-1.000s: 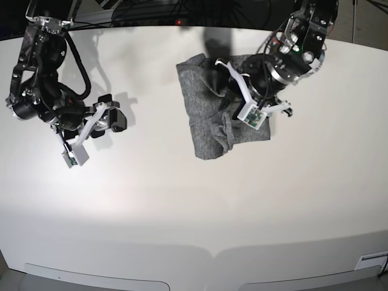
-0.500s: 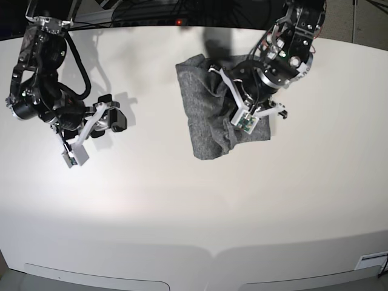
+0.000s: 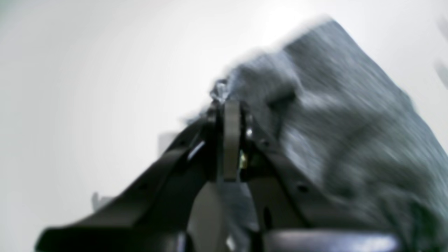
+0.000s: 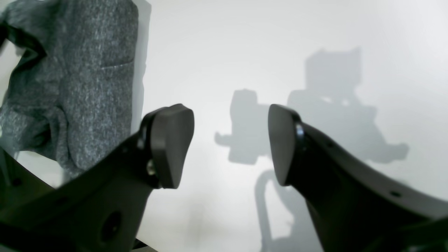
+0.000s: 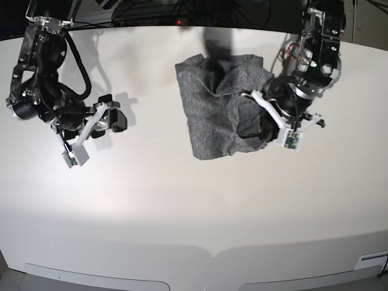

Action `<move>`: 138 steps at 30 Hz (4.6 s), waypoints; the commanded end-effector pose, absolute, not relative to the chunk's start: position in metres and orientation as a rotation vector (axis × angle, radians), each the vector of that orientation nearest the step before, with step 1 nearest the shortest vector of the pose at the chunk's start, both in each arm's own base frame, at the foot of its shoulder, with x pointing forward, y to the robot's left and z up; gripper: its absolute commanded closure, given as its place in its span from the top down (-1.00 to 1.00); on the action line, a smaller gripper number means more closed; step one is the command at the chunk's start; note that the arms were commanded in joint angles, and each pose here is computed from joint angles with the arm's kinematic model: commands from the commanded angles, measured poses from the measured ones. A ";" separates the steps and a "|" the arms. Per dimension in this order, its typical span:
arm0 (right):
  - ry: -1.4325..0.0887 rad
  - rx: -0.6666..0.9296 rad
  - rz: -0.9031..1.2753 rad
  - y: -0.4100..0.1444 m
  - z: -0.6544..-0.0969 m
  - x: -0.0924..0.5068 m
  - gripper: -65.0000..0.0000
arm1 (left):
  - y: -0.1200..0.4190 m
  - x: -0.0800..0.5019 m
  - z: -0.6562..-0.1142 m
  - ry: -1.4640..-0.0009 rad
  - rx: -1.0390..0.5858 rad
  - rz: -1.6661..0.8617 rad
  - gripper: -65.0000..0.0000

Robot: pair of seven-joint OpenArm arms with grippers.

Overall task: Fold the T-shirt properly
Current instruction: 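Pull the shirt edge with the left gripper to square the bundle, then grasp the shirt's collar edge with the left gripper and smooth it flat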

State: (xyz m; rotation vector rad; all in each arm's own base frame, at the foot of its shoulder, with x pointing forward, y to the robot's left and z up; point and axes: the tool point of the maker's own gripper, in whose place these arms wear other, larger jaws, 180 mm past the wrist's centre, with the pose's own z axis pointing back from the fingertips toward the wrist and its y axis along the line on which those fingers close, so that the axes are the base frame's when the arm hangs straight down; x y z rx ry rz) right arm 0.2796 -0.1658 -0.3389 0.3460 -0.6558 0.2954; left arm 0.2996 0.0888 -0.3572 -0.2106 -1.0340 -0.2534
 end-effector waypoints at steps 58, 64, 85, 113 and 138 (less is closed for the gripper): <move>-0.681 0.383 0.317 -0.161 -0.326 0.283 0.15 | 0.046 0.198 -0.355 -0.927 -0.434 -0.540 -0.23; -0.661 0.379 0.321 -0.161 -0.329 0.280 0.15 | 0.041 0.194 -0.368 -0.892 -0.330 -0.649 -0.23; -0.663 0.379 0.320 -0.161 -0.328 0.280 0.15 | 0.064 0.187 -0.369 -0.847 -0.267 -0.591 -1.00; -0.655 0.378 0.322 -0.162 -0.329 0.279 0.15 | 0.027 0.188 -0.362 -0.961 -0.270 -0.675 -0.22; -0.666 0.373 0.340 -0.162 -0.328 0.280 0.15 | 0.068 0.162 -0.371 -0.842 -0.133 -0.662 -1.00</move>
